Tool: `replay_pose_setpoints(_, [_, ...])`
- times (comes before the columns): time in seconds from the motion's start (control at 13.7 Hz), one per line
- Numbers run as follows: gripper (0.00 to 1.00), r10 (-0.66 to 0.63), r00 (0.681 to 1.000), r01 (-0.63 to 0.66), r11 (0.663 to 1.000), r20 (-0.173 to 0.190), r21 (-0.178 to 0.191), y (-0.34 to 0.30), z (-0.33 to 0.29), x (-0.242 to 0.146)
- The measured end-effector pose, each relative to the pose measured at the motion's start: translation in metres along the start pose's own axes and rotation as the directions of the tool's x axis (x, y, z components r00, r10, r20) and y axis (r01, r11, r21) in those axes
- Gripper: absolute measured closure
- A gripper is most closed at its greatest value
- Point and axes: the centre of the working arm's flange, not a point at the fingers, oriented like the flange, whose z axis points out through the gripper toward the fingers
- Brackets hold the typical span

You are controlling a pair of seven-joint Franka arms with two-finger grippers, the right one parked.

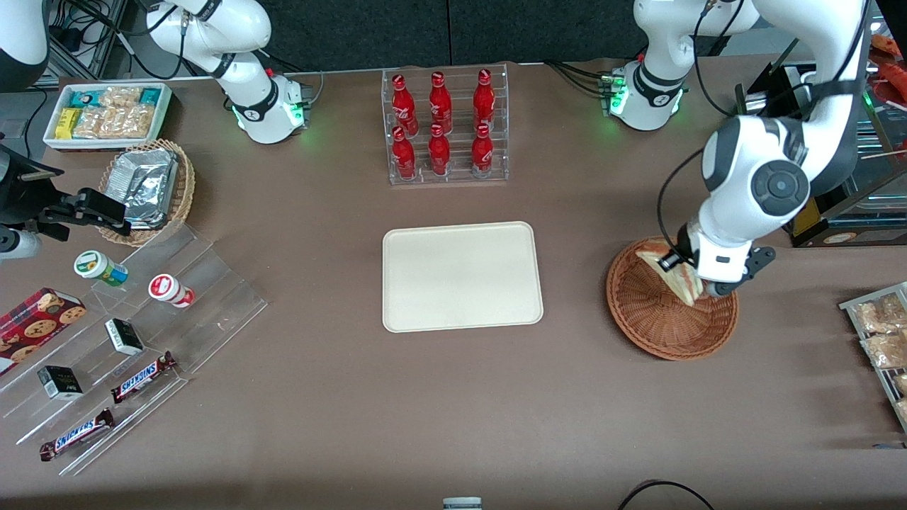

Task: Place sandwich from basket to tray
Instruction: 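Lift the sandwich and carry it toward the white tray, then lower the sandwich upright onto the tray and open the left gripper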

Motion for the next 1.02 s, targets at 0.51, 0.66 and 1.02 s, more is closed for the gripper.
replay_pose_setpoints(0.51, [0.85, 0.308, 0.951, -0.309, 0.951, -0.018, -0.026, 0.131, -0.066, -0.132])
replay_pose_setpoints(0.66, [0.85, 0.363, 0.932, -0.363, 0.931, -0.004, -0.026, 0.162, -0.054, -0.154])
replay_pose_setpoints(1.02, [0.85, 0.444, 0.896, -0.444, 0.896, 0.008, 0.018, 0.254, 0.013, -0.203])
